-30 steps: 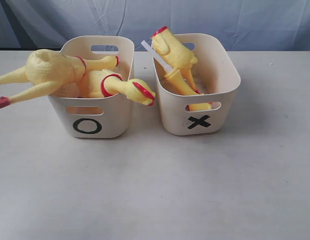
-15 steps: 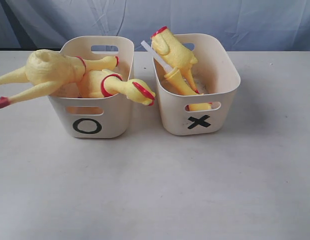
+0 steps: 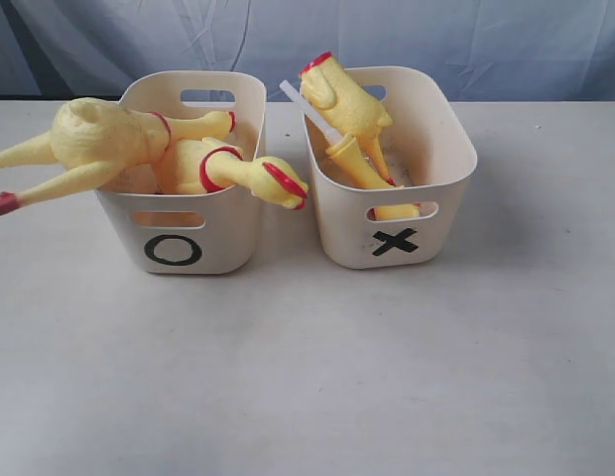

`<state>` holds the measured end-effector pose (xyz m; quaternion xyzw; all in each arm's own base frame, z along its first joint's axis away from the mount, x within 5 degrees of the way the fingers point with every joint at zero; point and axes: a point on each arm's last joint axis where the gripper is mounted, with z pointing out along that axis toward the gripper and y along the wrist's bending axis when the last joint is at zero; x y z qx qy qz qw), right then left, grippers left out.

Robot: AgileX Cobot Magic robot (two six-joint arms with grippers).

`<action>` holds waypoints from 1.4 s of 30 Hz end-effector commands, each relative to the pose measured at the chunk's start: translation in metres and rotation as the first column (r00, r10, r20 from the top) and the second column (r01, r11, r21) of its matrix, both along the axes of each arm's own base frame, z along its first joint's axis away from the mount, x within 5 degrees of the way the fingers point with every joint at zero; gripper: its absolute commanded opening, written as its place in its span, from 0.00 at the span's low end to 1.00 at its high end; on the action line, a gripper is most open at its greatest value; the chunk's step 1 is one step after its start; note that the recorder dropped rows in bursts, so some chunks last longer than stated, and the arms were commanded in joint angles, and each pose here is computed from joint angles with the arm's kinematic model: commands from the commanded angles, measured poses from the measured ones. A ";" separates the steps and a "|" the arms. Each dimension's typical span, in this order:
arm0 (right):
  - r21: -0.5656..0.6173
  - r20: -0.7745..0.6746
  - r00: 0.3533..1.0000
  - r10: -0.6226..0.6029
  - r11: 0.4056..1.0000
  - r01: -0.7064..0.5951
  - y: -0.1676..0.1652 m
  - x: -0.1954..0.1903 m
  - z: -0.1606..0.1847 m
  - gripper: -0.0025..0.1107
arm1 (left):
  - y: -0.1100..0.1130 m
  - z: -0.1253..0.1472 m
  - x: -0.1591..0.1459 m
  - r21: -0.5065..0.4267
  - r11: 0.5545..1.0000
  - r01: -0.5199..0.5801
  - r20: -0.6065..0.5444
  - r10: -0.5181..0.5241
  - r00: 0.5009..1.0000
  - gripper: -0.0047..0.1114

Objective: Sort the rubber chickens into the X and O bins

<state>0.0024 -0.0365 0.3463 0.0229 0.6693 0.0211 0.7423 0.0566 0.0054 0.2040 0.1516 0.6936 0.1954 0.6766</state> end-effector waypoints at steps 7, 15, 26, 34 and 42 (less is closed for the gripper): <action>-0.308 -0.112 0.953 0.281 0.902 -0.302 0.041 0.026 -0.063 0.01 | 0.000 0.001 0.000 -0.012 1.000 0.002 0.010 -0.002 1.000 0.04; -0.207 -0.193 0.932 0.307 0.915 -0.345 0.051 0.045 -0.123 0.01 | 0.000 0.001 0.000 -0.012 1.000 0.002 0.010 -0.002 1.000 0.04; -0.085 -0.365 0.928 0.070 0.990 -0.108 0.039 0.051 -0.165 0.01 | 0.000 0.001 0.000 -0.012 1.000 0.002 0.010 -0.002 1.000 0.04; -0.105 -0.365 0.930 -0.048 0.994 0.010 0.032 0.051 -0.165 0.01 | 0.000 0.001 0.000 -0.012 1.000 0.002 0.010 -0.002 1.000 0.04; -0.145 -0.368 0.929 -0.044 0.989 -0.011 0.033 0.051 -0.166 0.01 | 0.000 0.001 0.000 -0.012 1.000 0.002 0.010 -0.002 1.000 0.04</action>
